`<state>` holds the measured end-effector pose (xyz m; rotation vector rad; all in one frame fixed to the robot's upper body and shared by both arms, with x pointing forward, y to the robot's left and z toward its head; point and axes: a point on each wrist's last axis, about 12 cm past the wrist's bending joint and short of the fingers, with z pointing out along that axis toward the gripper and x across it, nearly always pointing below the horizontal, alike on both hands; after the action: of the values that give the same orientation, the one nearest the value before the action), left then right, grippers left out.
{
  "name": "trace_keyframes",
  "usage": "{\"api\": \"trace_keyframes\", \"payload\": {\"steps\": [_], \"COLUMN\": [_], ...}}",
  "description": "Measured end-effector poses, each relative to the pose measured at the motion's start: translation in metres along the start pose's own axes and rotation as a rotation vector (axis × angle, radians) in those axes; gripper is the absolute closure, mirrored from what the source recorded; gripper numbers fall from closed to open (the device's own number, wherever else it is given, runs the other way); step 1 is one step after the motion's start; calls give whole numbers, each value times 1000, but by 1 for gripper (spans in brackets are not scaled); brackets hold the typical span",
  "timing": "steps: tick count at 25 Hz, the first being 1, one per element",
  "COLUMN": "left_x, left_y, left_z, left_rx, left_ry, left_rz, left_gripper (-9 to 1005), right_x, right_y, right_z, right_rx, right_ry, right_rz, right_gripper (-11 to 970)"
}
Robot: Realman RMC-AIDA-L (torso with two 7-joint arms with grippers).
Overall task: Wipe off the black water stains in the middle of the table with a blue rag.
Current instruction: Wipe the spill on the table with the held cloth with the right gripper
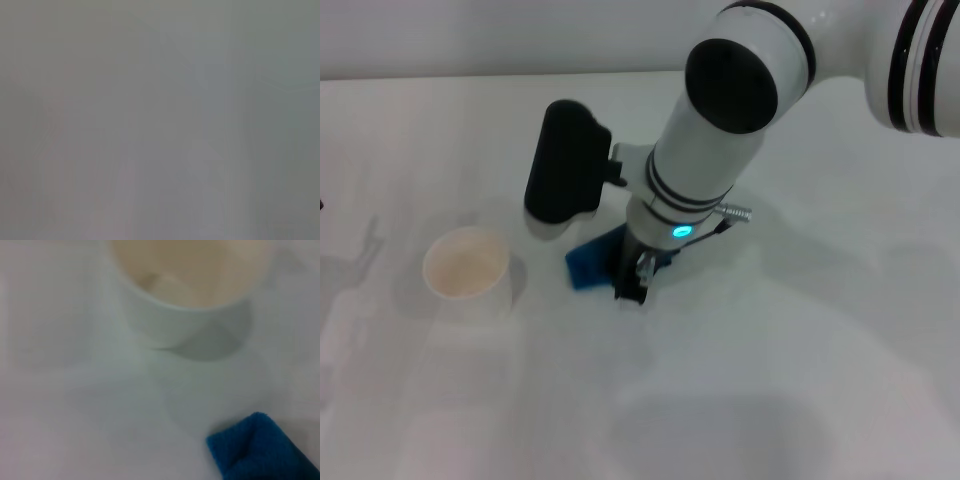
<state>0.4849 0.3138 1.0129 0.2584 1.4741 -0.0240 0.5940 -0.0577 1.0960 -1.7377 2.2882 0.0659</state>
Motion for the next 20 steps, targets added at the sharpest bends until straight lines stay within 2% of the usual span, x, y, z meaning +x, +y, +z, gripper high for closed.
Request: {"api": "trace_keyframes", "payload": {"steps": [7,13,17,20], "left_x": [0,0,1,1], "left_y": [0,0,2,2], "left_z": [1,0,-2,-3], "left_rx": [2,0,-6,-9], "left_ry": [-2,0,4,4], "left_rz": [0,0,2,4], "left_gripper": [109,108,108,108], "right_x": [13,18,19,20], "right_y": [-24,-47,-56,-58], "right_z": [3,-5,-11,-13], "right_rx": [109,198,233,232], "right_ry": [24,42,42,41], "right_rz": [101,179,210,217], "right_gripper": [902,903,903,903]}}
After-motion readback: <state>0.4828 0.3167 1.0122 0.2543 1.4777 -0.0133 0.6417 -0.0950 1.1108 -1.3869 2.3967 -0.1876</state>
